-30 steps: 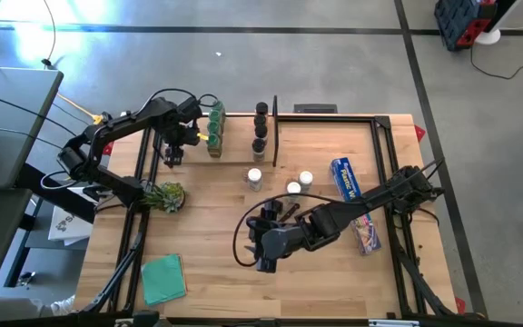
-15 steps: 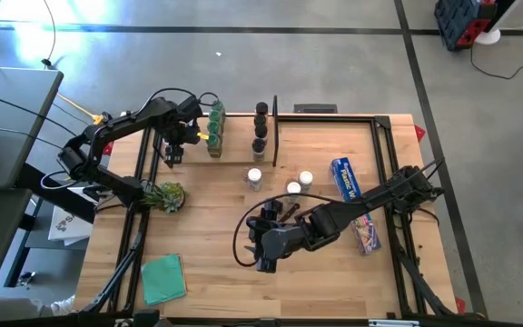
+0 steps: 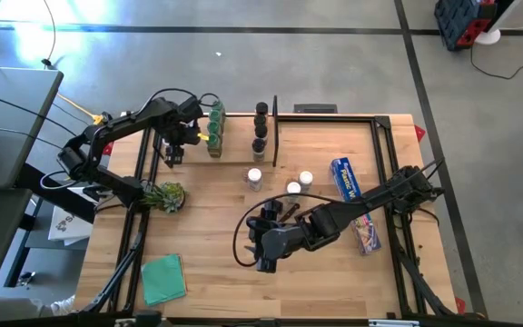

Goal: Shelf spices
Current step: Put the white lid seasoning bottle on the shelf, then adjust the green lid seasoning bottle

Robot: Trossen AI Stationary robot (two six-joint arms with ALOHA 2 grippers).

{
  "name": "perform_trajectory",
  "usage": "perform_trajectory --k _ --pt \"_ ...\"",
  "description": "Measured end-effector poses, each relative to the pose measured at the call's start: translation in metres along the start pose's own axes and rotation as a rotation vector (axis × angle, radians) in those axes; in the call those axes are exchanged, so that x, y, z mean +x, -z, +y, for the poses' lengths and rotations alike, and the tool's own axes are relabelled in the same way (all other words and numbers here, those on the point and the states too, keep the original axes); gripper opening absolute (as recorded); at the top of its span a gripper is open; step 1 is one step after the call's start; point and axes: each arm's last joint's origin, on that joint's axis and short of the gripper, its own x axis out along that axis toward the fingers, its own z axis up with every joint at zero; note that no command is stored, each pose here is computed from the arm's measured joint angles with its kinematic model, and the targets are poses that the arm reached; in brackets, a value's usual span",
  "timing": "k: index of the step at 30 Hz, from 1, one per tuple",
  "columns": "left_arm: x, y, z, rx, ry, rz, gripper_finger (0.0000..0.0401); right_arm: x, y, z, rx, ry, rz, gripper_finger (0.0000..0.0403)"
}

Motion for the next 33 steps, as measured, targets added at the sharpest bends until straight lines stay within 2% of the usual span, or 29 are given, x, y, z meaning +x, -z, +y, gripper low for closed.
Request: perform_trajectory --k 8,13,19,25,33 --pt "-0.025 -0.012 0.004 0.008 -0.059 -0.074 0.0239 0.0 0.0 0.0 0.0 0.0 0.0 0.0306" --pt "-0.039 -0.022 -0.002 0.014 -0.009 -0.175 0.0239 0.0 0.0 0.0 0.0 0.0 0.0 0.0306" --pt "-0.025 -0.029 -0.012 0.015 0.017 -0.2 0.0239 0.0 0.0 0.0 0.001 0.0 -0.001 0.0306" --pt "-0.014 -0.034 -0.006 -0.058 -0.038 -0.274 0.0239 0.001 -0.001 -0.002 0.0 0.004 -0.001 0.0306" --pt "-0.016 -0.04 0.0 -0.06 -0.08 -0.348 0.0239 0.003 -0.002 -0.008 0.013 0.015 0.0 0.0306"
